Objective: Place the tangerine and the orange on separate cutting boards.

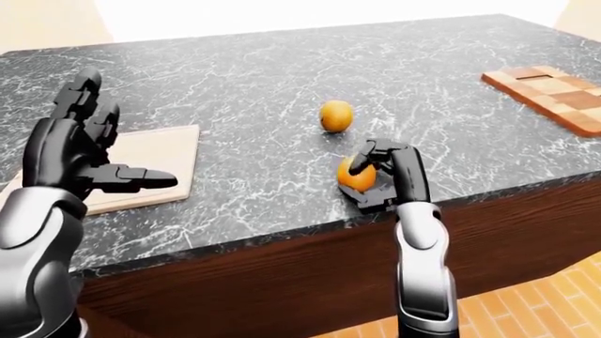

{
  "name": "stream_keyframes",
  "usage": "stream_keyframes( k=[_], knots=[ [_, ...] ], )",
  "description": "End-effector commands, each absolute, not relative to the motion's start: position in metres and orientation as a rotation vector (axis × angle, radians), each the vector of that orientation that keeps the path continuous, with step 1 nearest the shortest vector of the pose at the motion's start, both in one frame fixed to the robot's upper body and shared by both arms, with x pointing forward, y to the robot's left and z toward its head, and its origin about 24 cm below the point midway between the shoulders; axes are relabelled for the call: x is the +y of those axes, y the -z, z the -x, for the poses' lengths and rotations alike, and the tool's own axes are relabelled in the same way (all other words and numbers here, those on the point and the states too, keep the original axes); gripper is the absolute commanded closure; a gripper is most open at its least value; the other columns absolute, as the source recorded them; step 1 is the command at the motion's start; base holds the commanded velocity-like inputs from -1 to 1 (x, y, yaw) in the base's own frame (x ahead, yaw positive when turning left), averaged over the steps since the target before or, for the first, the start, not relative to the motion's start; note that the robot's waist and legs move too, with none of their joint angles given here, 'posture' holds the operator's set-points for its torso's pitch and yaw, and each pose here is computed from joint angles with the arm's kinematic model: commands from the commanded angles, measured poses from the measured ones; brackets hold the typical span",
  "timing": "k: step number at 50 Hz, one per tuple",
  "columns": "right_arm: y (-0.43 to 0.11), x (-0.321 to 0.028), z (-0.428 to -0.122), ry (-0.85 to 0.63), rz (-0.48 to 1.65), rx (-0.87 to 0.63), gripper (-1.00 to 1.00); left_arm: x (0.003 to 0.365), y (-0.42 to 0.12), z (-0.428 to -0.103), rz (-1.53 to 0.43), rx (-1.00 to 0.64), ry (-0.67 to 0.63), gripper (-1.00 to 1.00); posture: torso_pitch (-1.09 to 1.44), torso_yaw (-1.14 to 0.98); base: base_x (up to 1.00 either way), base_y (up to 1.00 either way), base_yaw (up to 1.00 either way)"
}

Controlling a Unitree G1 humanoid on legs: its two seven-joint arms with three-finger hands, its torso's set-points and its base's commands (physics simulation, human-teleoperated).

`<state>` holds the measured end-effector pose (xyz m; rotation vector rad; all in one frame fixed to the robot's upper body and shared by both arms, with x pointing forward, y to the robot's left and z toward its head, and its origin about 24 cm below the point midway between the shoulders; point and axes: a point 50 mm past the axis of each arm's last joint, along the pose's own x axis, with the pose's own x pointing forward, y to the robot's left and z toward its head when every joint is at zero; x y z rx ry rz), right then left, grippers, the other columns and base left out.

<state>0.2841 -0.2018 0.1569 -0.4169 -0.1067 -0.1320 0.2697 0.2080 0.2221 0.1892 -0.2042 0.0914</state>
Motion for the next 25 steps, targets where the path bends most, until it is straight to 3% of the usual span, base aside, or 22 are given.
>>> stream_keyframes(
  k=[1,25],
  knots=[
    [-0.173,-0.199,-0.283,0.127,0.429,-0.174,0.97,0.209,-0.240,-0.265,-0.218,-0.293,-0.102,-1.00,0.00,0.00,0.00,0.00,0.00],
    [-0.240,-0.166,-0.300,0.036,0.458,-0.284,1.00,0.210,-0.243,-0.265,-0.208,-0.303,-0.108,-1.00,0.00,0.00,0.00,0.00,0.00]
  ],
)
